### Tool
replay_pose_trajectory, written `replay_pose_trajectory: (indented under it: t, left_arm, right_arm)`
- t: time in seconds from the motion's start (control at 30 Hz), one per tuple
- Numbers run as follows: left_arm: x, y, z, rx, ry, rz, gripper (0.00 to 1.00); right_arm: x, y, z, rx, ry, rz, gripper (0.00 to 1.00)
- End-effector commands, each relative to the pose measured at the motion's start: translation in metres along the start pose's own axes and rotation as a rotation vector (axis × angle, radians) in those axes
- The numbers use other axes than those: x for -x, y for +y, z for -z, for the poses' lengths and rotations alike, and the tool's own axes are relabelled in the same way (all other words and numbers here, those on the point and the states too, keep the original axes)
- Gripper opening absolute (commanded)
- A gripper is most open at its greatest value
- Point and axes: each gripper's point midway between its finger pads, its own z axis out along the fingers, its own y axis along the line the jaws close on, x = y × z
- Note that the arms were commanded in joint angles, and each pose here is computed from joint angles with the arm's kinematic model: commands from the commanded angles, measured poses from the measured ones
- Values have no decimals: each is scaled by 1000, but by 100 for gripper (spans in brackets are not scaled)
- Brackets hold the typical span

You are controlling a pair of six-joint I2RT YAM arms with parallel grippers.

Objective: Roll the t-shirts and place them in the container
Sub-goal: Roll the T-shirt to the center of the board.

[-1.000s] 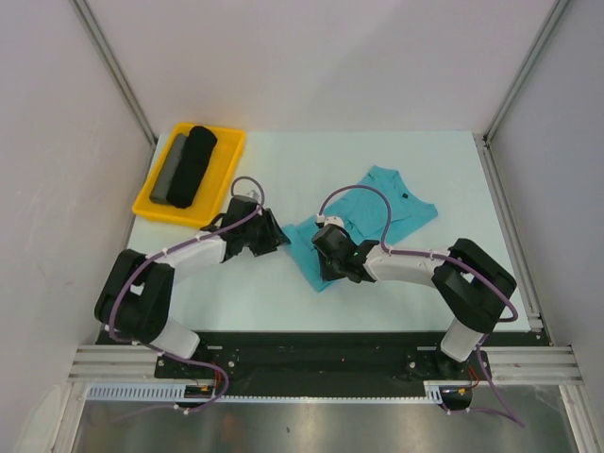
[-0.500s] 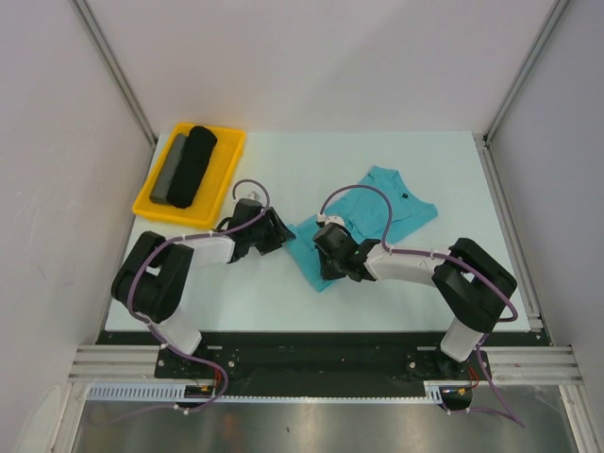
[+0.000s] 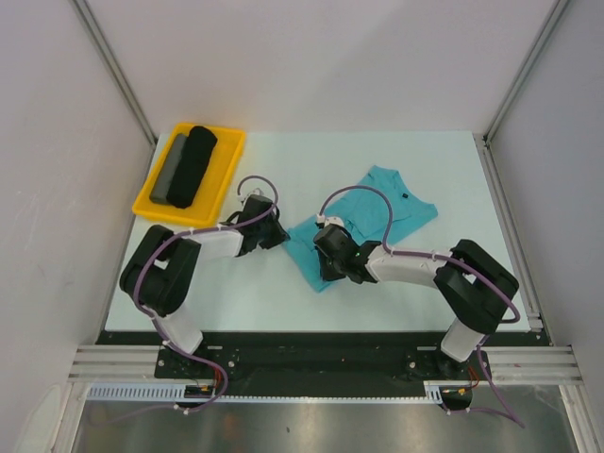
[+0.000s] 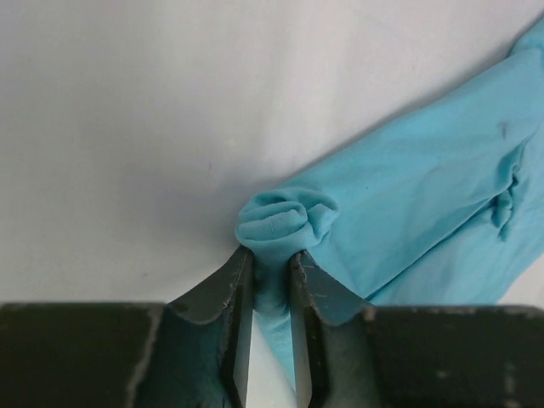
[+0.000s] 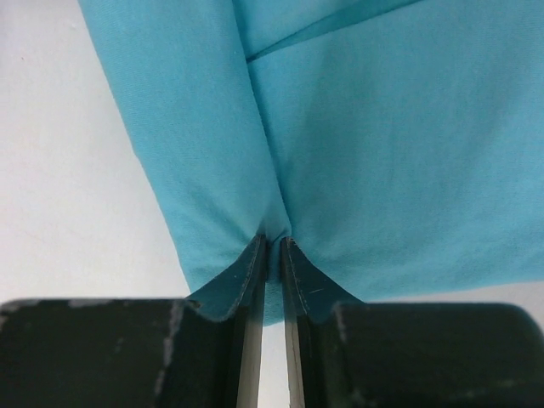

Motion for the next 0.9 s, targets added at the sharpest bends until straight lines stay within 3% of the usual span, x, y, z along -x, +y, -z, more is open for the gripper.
replay_pose_trajectory:
  t: [0.0, 0.13, 0.27, 0.6, 0.73, 0.87]
  left_arm:
    - [0, 5, 12, 97, -7, -73, 23]
    - [-4, 15, 31, 155, 6, -113, 14]
    - [-7, 23, 47, 193, 29, -147, 11]
    - [-11, 16, 44, 197, 90, -192, 7]
    - [-12, 15, 43, 202, 102, -207, 7]
    - [-12, 14, 42, 204, 113, -215, 7]
  right_arm:
    - [-5, 9, 13, 37, -10, 44, 17]
    - [-14, 15, 21, 51, -19, 71, 17]
    - [-25, 20, 31, 58, -30, 100, 18]
    - [-7, 23, 56, 12, -162, 178, 37]
    - [11, 38, 74, 15, -263, 238, 42]
    - [16, 59, 70, -3, -286, 342, 49]
